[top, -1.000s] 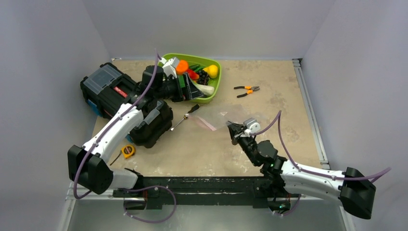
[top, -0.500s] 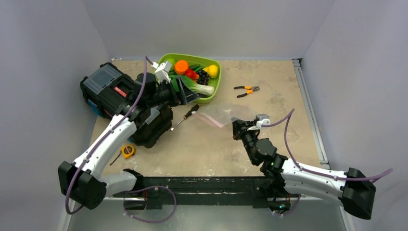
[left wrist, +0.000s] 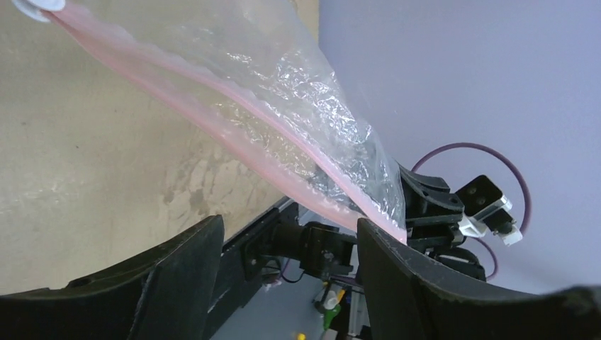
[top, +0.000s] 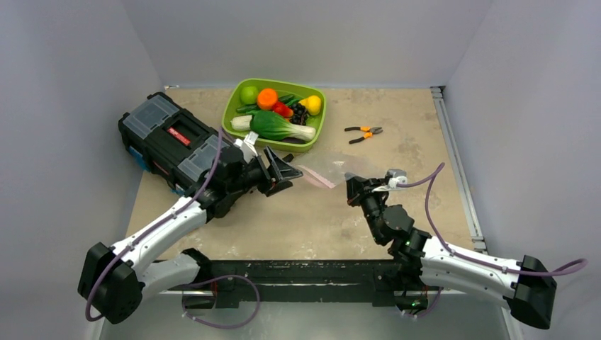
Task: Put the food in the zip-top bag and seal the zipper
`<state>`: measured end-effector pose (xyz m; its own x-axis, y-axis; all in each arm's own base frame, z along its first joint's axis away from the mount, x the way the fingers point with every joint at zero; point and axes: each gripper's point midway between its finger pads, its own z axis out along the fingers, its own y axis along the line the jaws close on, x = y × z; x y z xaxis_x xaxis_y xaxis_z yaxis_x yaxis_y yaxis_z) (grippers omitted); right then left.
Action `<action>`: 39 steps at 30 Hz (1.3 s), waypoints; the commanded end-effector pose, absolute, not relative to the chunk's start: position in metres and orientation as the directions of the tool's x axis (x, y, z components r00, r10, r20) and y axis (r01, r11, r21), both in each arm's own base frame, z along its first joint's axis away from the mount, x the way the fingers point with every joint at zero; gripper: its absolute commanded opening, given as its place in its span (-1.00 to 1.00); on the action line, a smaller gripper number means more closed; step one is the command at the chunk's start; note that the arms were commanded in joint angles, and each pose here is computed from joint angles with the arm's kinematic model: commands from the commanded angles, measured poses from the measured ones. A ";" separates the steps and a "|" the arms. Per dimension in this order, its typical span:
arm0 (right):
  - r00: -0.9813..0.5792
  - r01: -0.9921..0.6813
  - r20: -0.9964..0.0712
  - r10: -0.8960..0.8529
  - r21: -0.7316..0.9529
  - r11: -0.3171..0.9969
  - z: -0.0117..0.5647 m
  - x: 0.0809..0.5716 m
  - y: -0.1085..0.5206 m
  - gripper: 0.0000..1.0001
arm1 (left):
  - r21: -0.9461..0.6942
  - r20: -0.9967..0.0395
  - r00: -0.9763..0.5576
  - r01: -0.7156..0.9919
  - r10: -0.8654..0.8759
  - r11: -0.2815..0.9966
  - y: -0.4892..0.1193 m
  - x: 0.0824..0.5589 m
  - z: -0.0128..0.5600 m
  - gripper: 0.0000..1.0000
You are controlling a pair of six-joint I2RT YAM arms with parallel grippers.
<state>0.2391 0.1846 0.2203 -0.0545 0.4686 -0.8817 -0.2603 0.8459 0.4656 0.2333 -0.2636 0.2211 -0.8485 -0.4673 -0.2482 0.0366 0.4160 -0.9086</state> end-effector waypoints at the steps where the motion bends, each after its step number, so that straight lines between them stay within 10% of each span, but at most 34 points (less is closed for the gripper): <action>1: -0.035 -0.255 -0.845 0.533 0.523 0.813 0.238 0.240 0.183 -1.00 | -0.956 -0.096 -0.803 -0.089 -0.588 0.278 -0.280 0.250 0.228 0.37; 20: -0.054 -0.282 -0.837 0.544 0.536 0.796 0.236 0.235 0.184 -1.00 | -0.950 -0.020 -0.755 -0.190 -0.656 0.247 -0.298 0.273 0.205 -0.05; 28: -0.098 -0.287 -0.859 0.502 0.507 0.812 0.232 0.233 0.189 -0.96 | -0.942 -0.137 -0.770 -0.092 -0.623 0.322 -0.317 0.286 0.209 -0.80; 30: -0.137 -0.274 -0.884 0.448 0.468 0.840 0.225 0.233 0.191 -0.51 | -0.908 -0.246 -0.747 -0.046 -0.617 0.416 -0.310 0.287 0.213 -1.00; 33: -0.246 -0.227 -0.908 0.338 0.393 0.891 0.218 0.232 0.194 0.67 | -0.813 -0.417 -0.722 0.025 -0.551 0.582 -0.297 0.283 0.217 -1.00; 39: -0.431 -0.236 -0.897 0.104 0.223 0.946 0.221 0.218 0.197 0.81 | -0.660 -0.603 -0.680 0.131 -0.418 0.739 -0.283 0.285 0.219 -1.00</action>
